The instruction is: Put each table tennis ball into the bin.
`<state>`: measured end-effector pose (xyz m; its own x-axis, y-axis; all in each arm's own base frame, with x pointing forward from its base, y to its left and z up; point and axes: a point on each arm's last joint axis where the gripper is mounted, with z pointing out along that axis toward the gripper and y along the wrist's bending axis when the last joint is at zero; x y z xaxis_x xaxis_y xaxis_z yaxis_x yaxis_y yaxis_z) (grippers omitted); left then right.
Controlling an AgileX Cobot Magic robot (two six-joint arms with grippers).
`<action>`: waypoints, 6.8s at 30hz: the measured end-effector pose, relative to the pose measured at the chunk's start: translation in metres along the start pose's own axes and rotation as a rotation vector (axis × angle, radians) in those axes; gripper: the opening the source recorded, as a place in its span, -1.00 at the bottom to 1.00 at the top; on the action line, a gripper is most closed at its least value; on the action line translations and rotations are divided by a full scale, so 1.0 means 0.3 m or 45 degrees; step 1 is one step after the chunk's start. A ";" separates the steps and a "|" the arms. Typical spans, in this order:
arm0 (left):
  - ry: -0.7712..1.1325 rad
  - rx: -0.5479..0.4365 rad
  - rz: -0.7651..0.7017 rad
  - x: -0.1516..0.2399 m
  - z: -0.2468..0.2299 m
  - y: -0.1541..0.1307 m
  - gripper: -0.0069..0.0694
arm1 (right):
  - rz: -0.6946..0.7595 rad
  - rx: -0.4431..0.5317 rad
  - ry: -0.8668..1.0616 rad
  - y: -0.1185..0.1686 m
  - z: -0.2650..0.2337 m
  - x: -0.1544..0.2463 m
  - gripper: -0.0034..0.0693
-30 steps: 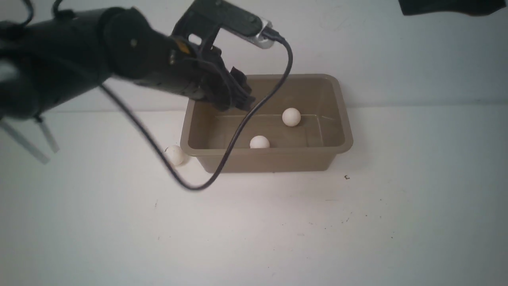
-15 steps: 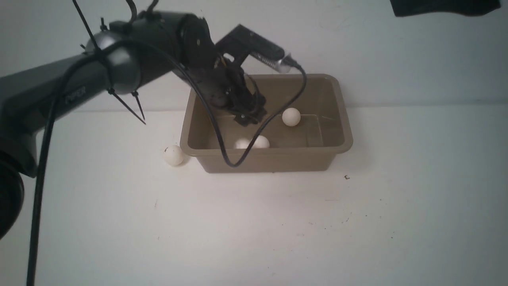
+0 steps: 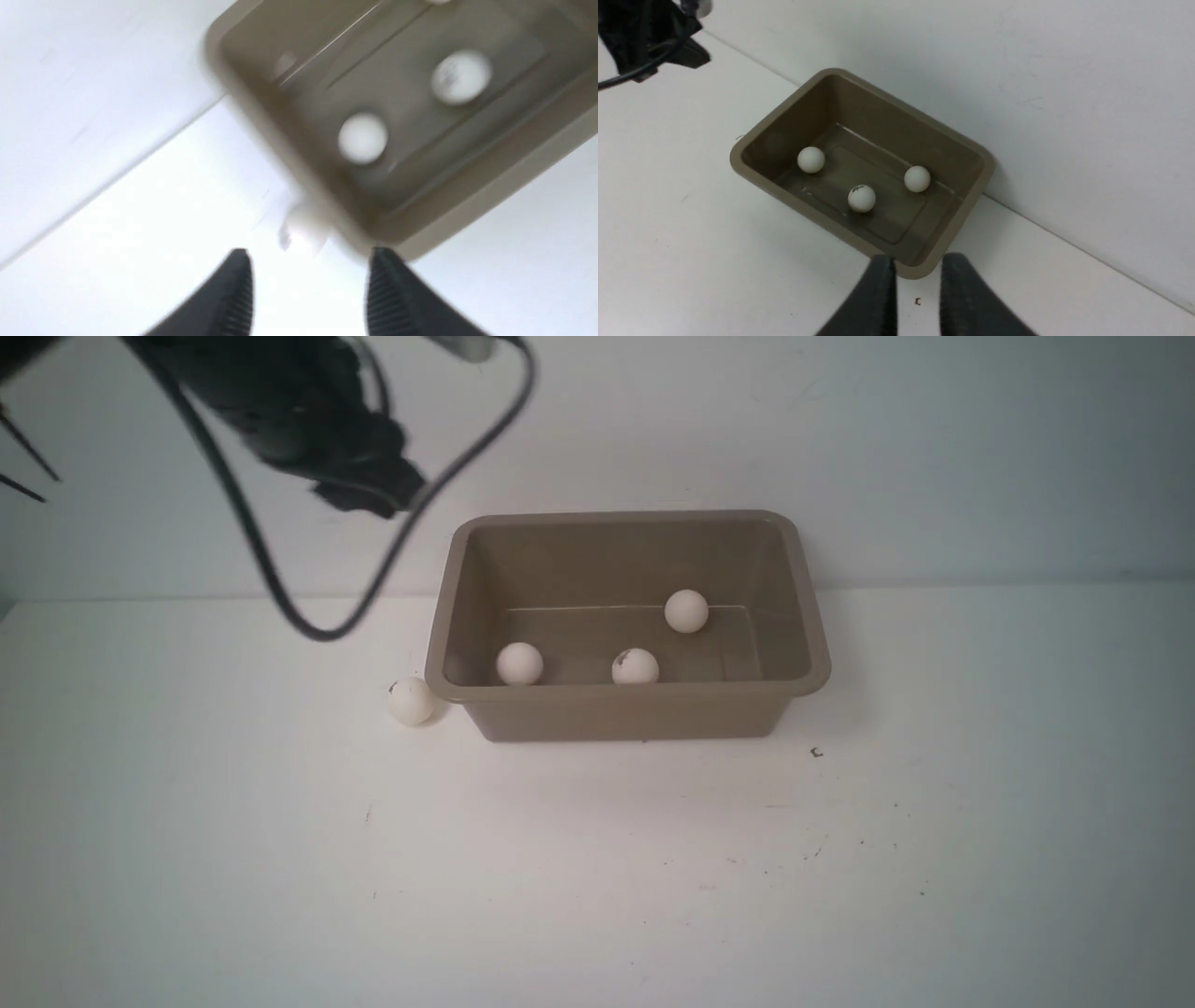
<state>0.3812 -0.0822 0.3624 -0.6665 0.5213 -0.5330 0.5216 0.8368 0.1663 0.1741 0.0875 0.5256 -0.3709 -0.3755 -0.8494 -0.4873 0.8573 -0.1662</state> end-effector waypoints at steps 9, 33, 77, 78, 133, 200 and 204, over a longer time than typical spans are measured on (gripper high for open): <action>0.108 0.209 -0.240 0.264 0.256 0.088 -0.11 | 0.045 0.025 -0.184 -0.009 -0.217 0.035 -0.95; -0.054 0.212 -0.417 0.306 0.532 0.104 0.25 | 0.074 -0.105 -0.054 0.037 -0.166 0.138 -0.95; 0.029 0.182 -0.305 0.290 0.670 0.048 0.25 | 0.070 -0.159 -0.060 0.049 -0.166 0.135 -0.95; 0.027 0.183 -0.313 0.291 0.673 0.048 0.25 | 0.072 -0.163 -0.061 0.050 -0.166 0.135 -0.95; -0.419 0.237 -0.026 -0.003 0.416 -0.294 0.60 | 0.048 -0.187 -0.072 0.056 -0.167 0.133 -0.95; -1.127 -0.281 -0.149 0.927 -0.387 -0.425 -0.83 | 0.228 0.183 -0.332 0.085 -0.083 0.824 -0.95; -1.324 -0.479 -0.288 1.004 -0.389 -0.420 -0.83 | 0.228 0.183 -0.331 0.085 -0.083 0.824 -0.95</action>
<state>0.0526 -0.0111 0.2777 0.1339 0.1060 -0.9853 0.1343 0.9832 0.1240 0.0504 0.0077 0.3239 -0.2177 -0.1283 -0.9675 -0.3093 0.9493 -0.0563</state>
